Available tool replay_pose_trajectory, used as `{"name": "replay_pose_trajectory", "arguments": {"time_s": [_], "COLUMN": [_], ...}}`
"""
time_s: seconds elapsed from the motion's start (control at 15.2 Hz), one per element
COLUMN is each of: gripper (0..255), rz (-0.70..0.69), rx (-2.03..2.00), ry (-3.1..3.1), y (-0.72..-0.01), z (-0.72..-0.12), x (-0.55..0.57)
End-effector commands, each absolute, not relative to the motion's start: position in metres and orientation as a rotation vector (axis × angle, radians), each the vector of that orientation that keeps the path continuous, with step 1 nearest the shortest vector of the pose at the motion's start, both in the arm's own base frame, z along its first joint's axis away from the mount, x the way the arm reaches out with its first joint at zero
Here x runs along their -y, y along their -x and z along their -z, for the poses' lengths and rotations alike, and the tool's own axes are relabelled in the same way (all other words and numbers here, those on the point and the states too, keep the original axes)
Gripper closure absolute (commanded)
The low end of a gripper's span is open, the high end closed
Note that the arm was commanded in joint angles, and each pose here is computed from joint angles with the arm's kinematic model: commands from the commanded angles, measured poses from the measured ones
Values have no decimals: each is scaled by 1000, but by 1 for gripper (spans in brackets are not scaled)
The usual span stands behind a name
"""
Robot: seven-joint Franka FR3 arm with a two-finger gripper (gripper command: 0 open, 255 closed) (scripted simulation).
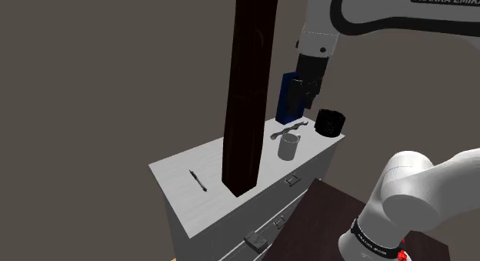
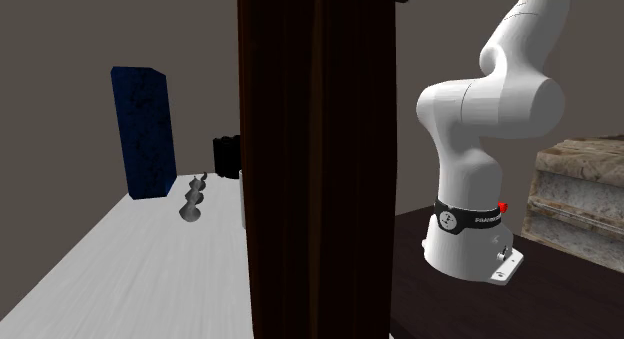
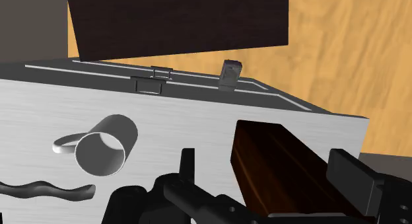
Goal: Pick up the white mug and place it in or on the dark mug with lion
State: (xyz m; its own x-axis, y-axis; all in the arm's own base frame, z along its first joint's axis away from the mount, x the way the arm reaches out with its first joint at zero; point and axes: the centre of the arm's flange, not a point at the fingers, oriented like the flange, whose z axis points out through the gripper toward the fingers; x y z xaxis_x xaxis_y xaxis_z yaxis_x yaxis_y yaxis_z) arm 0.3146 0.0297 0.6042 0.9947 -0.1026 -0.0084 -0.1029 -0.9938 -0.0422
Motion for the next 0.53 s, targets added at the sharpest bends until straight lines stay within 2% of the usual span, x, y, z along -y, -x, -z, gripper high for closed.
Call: {"name": "replay_pose_trajectory", "arguments": {"time_s": [0.0, 0.46], "gripper": [0, 0], "rz": [-10, -94], "rx": [-159, -82], "ry": [3095, 3120], "y": [-315, -351], "z": [-604, -532], "x": [-30, 18]}}
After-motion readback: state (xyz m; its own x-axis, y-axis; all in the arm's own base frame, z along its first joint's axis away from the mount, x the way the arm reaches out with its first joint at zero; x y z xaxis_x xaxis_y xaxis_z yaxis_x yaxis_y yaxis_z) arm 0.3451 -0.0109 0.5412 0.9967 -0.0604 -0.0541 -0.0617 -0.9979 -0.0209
